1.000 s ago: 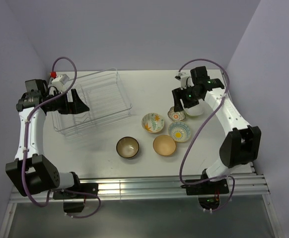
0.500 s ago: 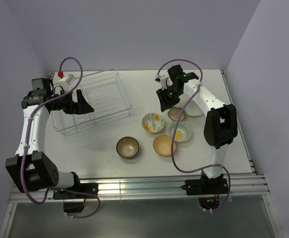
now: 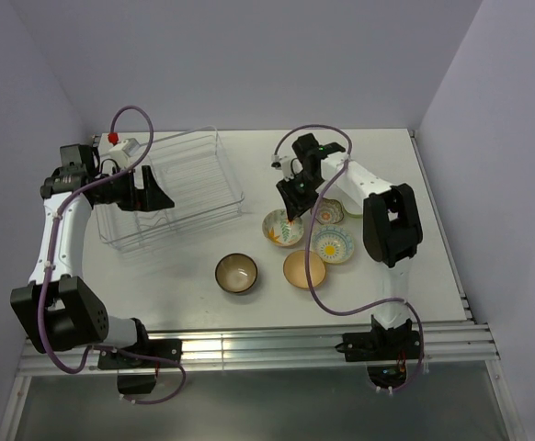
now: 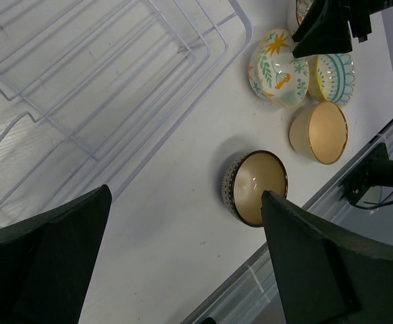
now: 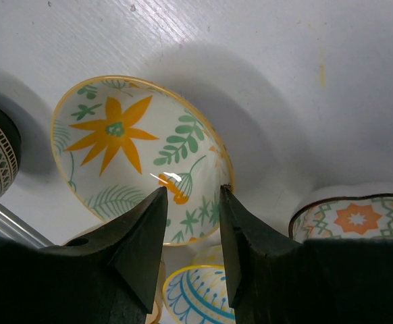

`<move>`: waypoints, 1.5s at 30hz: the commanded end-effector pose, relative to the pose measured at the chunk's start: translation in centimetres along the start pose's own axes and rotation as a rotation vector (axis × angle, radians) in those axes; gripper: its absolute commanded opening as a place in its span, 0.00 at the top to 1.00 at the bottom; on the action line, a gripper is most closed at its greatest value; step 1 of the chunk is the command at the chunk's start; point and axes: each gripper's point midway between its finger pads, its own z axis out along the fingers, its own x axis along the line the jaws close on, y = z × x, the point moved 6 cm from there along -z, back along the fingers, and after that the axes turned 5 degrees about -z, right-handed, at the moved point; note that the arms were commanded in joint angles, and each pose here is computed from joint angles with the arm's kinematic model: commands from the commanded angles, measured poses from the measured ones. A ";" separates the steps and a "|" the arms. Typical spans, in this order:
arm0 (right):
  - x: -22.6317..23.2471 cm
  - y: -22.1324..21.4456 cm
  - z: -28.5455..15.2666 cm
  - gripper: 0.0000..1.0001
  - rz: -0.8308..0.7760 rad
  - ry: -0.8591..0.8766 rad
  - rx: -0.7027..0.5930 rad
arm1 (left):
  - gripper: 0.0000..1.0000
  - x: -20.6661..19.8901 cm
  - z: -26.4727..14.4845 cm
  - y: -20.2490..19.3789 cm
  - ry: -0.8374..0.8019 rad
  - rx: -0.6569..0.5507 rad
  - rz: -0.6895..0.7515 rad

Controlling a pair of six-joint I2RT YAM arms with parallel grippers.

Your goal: Load the bowls into the dish rack

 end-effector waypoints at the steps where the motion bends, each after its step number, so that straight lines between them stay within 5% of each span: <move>1: -0.1 0.6 0.5 0.55 -0.037 0.012 -0.013 | 0.01 -0.9 -0.5 1.2 -0.025 -0.025 0.060; 30: -2.8 3.2 -2.6 0.50 -0.027 -0.060 -0.096 | 0.00 -0.1 0.2 0.3 -0.018 -0.014 0.061; 45: -3.7 -0.1 1.9 0.49 -0.003 0.011 0.033 | 0.01 0.2 0.5 0.3 -0.018 -0.008 0.054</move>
